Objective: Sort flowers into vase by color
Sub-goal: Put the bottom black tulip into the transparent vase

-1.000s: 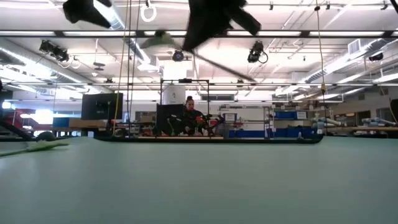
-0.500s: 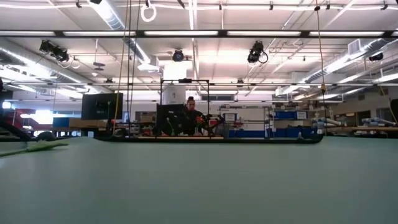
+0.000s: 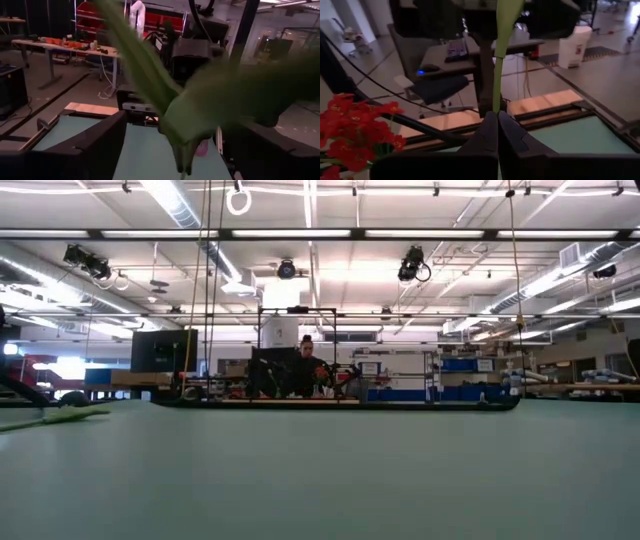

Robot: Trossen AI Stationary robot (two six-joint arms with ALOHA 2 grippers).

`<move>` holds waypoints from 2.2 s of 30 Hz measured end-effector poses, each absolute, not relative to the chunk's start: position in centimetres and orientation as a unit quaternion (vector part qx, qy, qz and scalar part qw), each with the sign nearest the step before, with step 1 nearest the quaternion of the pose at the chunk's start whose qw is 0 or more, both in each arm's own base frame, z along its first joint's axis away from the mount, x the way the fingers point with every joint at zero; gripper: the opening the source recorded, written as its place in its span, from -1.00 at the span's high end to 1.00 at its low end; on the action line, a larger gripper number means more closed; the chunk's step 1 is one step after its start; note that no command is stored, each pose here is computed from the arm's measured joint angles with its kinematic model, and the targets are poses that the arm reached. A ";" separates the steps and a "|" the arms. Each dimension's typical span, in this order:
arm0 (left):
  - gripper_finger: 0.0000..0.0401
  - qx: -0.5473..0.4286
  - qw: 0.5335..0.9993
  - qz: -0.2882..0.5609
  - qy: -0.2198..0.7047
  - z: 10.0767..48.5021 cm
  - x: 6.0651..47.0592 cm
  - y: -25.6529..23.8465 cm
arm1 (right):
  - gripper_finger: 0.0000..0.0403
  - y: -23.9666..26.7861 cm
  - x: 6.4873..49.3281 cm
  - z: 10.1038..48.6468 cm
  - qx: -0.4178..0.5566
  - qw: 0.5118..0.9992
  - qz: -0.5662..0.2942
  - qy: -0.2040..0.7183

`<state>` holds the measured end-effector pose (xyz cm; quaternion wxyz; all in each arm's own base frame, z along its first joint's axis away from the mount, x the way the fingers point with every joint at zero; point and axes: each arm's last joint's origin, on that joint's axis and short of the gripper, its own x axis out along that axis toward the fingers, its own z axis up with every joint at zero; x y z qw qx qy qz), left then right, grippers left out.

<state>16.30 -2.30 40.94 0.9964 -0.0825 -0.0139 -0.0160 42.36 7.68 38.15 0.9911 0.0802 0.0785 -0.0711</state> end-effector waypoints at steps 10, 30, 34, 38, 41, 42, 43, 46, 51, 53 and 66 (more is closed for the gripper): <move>0.18 -0.027 0.999 -0.016 -0.044 41.5 16.3 -2.3 | 1.00 7.6 42.5 38.3 0.106 0.991 -0.030 0.076; 0.90 0.050 0.998 0.020 -0.034 41.3 16.3 -2.2 | 0.76 5.1 42.6 37.7 0.207 0.969 -0.091 0.099; 0.90 0.049 0.997 0.044 -0.027 41.2 16.0 -1.9 | 0.42 4.7 41.4 38.3 0.172 0.971 -0.120 0.119; 0.90 0.036 0.997 0.062 0.003 40.6 16.1 -1.5 | 0.15 4.3 39.1 40.4 0.147 0.973 -0.133 0.119; 0.90 0.021 0.997 0.077 0.023 40.2 16.1 -1.0 | 0.08 3.6 36.8 41.8 0.126 0.971 -0.147 0.141; 0.90 0.015 0.996 0.081 0.028 40.1 16.1 -0.9 | 0.08 3.3 35.8 42.2 0.118 0.969 -0.153 0.152; 0.90 0.011 0.996 0.084 0.035 40.0 16.1 -0.8 | 0.08 3.1 34.9 42.6 0.110 0.968 -0.157 0.162; 0.90 0.003 0.994 0.091 0.058 39.5 16.1 -0.5 | 0.11 2.5 32.3 43.8 0.089 0.967 -0.158 0.179; 0.90 -0.011 0.992 0.102 0.078 39.1 16.0 -0.2 | 0.16 1.6 28.0 44.3 0.079 0.968 -0.159 0.178; 0.90 -0.018 0.991 0.108 0.079 39.0 16.1 -0.1 | 0.17 1.4 26.3 44.1 0.084 0.970 -0.161 0.161; 0.90 -0.040 0.987 0.136 0.080 38.9 16.7 0.8 | 0.18 0.9 18.5 39.3 0.122 0.985 -0.115 0.043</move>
